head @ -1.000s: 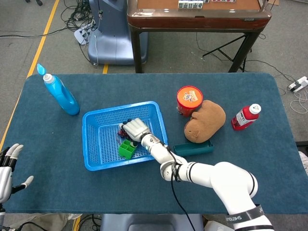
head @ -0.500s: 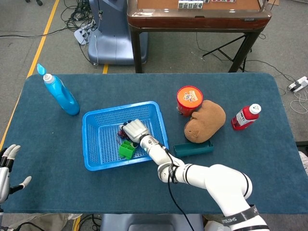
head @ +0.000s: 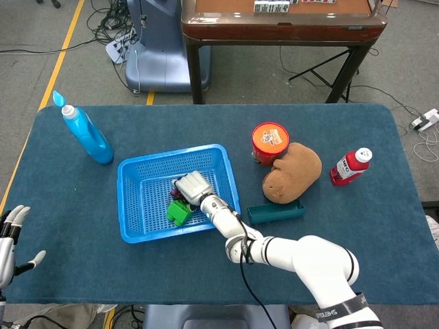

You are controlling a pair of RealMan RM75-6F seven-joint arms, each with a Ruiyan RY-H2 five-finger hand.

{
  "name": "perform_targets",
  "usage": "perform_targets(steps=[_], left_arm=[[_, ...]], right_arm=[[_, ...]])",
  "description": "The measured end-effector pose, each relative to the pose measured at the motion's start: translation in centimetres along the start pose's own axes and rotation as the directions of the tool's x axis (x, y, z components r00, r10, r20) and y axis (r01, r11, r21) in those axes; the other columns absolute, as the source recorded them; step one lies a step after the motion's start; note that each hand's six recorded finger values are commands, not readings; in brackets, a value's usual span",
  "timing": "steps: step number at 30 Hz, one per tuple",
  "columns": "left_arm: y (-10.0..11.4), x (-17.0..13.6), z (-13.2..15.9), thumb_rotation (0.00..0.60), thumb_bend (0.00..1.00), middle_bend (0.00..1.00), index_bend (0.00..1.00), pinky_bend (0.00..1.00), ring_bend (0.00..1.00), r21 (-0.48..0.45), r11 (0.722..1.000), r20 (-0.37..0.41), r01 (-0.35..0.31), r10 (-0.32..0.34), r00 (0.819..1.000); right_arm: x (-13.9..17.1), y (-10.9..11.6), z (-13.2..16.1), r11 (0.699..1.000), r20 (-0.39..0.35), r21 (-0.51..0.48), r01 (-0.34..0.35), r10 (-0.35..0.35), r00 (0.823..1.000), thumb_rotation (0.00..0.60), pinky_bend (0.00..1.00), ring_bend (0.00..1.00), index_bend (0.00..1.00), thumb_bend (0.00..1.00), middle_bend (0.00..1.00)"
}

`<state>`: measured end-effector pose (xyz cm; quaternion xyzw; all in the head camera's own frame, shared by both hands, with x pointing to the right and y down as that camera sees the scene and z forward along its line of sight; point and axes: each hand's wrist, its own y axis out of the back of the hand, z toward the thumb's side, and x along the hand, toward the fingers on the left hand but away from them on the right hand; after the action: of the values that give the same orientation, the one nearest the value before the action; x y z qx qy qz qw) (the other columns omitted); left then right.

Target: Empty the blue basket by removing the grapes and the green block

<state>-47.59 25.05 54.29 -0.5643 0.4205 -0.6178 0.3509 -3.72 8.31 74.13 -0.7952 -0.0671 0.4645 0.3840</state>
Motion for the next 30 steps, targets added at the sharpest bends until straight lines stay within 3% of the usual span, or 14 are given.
perform_targets(steps=[9,16,22,30], left_arm=[[0.1,0.2,0.0,0.6,0.19,0.08,0.12,0.15,0.09,-0.005,1.0,0.001,-0.007,0.007,1.0],[0.3,0.2,-0.1,0.6,0.19,0.08,0.12,0.15,0.09,-0.007,1.0,-0.004,-0.013,0.013,1.0],[0.5,0.4,-0.1,0.6,0.19,0.08,0.11,0.15,0.09,-0.005,1.0,-0.008,-0.02,0.02,1.0],[0.7,0.5,0.1,0.6,0.19,0.08,0.11,0.15,0.09,-0.007,1.0,0.0,-0.025,0.025,1.0]], right_arm=[[0.1,0.0,0.2,1.0,-0.009,0.01,0.027,-0.027,1.0,0.6,0.76,0.47,0.46,0.47,0.45],[0.7,1.4,0.0,0.997,-0.024,-0.035,0.064,-0.065,0.998,0.6,0.79,0.49,0.48,0.52,0.46],[2.0,4.1,-0.8,0.989,-0.039,-0.087,0.12,-0.123,0.992,0.6,0.79,0.49,0.48,0.52,0.46],[6.3,9.5,-4.2,0.966,-0.037,-0.131,0.222,-0.229,0.973,0.6,0.79,0.49,0.48,0.52,0.46]])
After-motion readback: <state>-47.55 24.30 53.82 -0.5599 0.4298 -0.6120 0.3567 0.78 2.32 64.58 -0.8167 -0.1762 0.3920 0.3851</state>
